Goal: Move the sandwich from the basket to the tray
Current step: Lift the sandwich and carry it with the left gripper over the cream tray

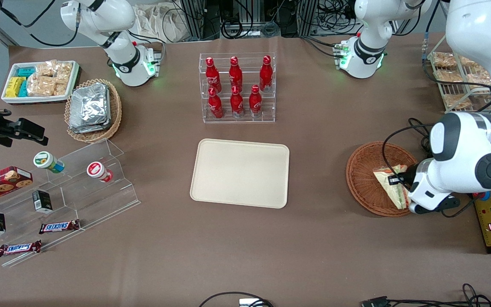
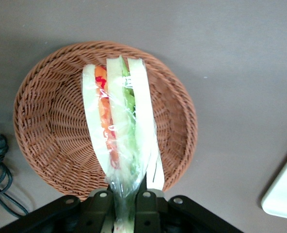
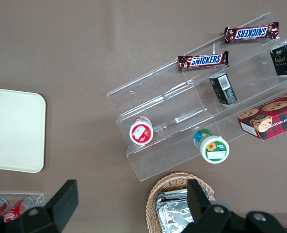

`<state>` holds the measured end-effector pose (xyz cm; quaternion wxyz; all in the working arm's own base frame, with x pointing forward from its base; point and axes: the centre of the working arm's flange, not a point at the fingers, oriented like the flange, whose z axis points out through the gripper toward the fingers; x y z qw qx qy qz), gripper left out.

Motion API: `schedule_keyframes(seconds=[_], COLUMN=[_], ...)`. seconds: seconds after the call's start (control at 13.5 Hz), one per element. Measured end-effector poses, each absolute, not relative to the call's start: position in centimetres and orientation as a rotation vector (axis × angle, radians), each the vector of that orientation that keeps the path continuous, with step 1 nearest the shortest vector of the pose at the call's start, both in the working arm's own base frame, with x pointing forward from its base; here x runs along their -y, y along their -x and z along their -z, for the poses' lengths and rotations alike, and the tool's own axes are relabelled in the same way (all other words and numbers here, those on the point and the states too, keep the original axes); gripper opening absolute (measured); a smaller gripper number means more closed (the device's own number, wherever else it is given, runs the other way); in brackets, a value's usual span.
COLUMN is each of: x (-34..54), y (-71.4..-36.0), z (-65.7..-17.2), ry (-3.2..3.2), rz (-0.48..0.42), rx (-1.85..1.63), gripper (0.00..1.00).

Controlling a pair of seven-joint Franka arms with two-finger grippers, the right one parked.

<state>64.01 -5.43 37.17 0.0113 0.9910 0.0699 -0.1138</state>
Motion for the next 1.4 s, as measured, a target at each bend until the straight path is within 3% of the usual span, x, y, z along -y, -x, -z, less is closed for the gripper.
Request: schedule_keyframes(seconds=[0.66, 1.4], x=[18.3, 38.4], y=[-63.6, -58.5], z=[-41.3, -36.3], ry=[-2.979, -3.125], rz=[0.258, 0.207], rx=[-0.005, 0.015], gripper=[0.15, 0.15])
